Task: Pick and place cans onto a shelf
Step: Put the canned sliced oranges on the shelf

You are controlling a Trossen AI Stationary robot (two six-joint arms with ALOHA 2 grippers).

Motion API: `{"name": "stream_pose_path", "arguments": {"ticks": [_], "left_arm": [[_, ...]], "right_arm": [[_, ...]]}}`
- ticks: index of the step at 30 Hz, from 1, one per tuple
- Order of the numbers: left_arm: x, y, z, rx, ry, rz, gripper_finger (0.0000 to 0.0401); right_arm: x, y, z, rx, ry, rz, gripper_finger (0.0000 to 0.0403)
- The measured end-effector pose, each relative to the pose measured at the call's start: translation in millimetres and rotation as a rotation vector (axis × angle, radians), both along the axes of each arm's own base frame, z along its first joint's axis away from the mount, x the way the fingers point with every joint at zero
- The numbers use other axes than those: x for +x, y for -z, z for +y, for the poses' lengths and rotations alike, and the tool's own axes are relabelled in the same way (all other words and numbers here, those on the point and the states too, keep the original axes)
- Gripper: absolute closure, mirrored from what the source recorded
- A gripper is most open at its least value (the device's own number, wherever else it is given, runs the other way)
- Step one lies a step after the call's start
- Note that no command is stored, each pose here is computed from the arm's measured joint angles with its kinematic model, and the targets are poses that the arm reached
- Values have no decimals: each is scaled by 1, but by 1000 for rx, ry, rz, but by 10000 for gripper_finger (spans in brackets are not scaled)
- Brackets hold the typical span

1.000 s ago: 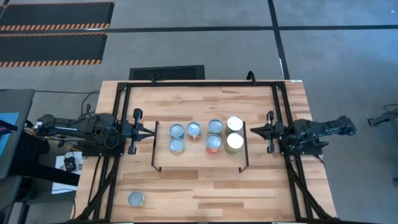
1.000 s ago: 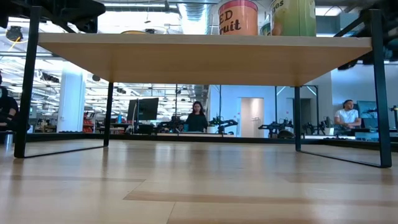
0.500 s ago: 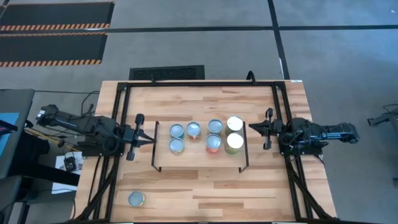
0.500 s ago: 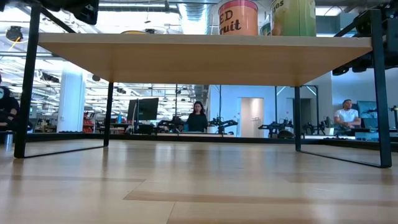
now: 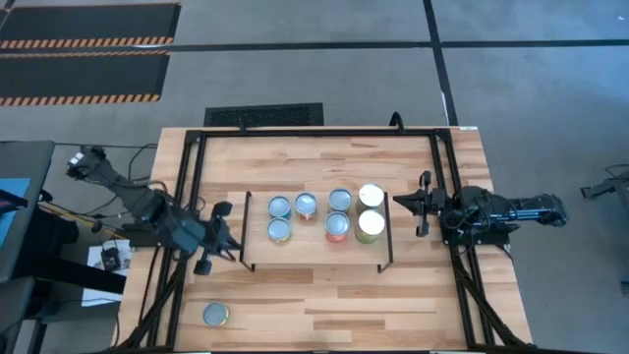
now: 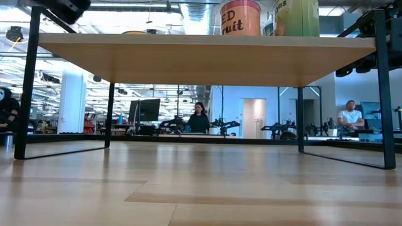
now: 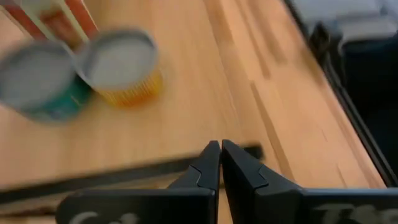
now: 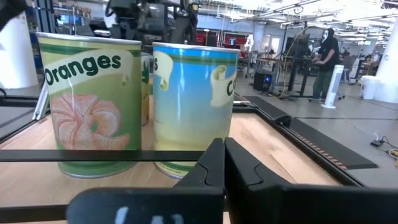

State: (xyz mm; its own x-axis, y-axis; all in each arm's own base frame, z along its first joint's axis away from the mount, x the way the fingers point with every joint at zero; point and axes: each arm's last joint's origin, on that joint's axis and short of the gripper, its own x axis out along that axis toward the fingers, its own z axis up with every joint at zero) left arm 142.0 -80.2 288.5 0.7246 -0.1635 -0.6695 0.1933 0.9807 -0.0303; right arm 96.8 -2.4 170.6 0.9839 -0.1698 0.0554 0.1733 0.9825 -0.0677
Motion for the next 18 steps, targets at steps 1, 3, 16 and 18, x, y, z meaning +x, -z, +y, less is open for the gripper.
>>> {"name": "stream_pose_path", "arguments": {"ticks": [1,3,16,18], "left_arm": [[1,-1,-5,8,-4,47,397],[4,-1,-17,25,-9,135,397],[7,-1,-102,21,-37,485,397],[7,7,-113,3,-60,538,397]], "right_arm": [[0,0,0,0,0,0,390],[0,0,0,0,0,1,392],[0,1,0,-8,3,5,390],[0,1,0,-8,3,5,391]]}}
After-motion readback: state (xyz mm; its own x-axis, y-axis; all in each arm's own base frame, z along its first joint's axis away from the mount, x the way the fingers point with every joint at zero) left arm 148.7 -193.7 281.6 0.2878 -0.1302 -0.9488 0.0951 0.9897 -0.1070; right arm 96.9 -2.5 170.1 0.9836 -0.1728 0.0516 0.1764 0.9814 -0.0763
